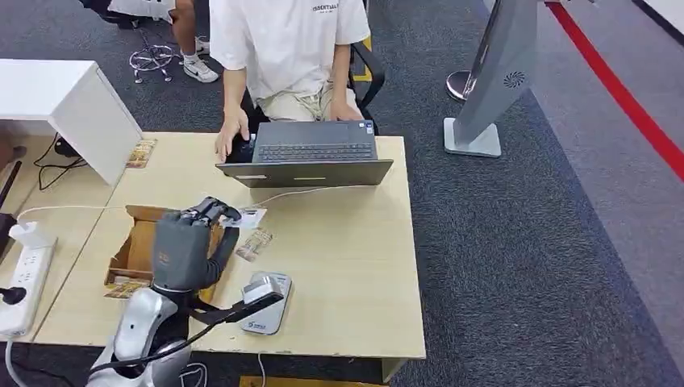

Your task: Pass the card to the sensor for recognition and then transmit it.

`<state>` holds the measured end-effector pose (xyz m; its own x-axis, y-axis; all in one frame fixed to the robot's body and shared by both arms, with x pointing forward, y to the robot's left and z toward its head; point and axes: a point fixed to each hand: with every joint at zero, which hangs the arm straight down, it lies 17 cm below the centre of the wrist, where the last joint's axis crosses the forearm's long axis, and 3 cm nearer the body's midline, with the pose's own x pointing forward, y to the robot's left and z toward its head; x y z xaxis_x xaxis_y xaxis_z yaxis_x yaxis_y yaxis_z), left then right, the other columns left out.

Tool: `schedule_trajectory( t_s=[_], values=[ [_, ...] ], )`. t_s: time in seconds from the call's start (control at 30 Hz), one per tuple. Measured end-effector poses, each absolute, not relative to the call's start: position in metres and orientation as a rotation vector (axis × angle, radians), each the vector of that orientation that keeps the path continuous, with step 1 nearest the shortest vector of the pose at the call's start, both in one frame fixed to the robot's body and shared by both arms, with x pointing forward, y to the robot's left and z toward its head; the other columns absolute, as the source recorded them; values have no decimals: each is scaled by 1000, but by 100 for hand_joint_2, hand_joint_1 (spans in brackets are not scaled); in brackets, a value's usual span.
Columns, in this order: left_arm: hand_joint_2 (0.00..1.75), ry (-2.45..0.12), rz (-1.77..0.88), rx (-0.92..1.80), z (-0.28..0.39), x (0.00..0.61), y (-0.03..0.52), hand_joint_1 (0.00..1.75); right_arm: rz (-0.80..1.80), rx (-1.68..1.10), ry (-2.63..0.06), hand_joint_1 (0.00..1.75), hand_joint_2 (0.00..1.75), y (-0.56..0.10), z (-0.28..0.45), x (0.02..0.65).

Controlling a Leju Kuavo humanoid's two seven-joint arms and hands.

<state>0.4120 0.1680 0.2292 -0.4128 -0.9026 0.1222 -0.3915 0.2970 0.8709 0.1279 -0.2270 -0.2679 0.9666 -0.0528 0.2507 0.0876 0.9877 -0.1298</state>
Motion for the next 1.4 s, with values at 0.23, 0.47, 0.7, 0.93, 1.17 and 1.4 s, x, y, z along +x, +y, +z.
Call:
schedule_trajectory(
  t_s=[0.23,0.47,0.7,0.93,1.17,1.4],
  values=[
    [175,-1795,-1149,1035,166,405,162,175,-95,-142,-241,0,175,-229,-269,121],
    [175,-1706,-1193,974,133,396,159,175,-108,-142,-243,0,175,-230,-270,119],
    [175,-1585,-1230,871,83,374,151,175,-116,-143,-240,0,175,-231,-271,113],
    [175,-1444,-1290,794,35,361,148,175,-101,-146,-242,0,175,-231,-271,113],
    [175,-1386,-1315,777,15,361,145,175,-89,-147,-242,0,175,-231,-271,113],
    [175,-1657,-1188,978,86,372,141,175,-61,-155,-236,0,175,-232,-271,112]
  ],
)
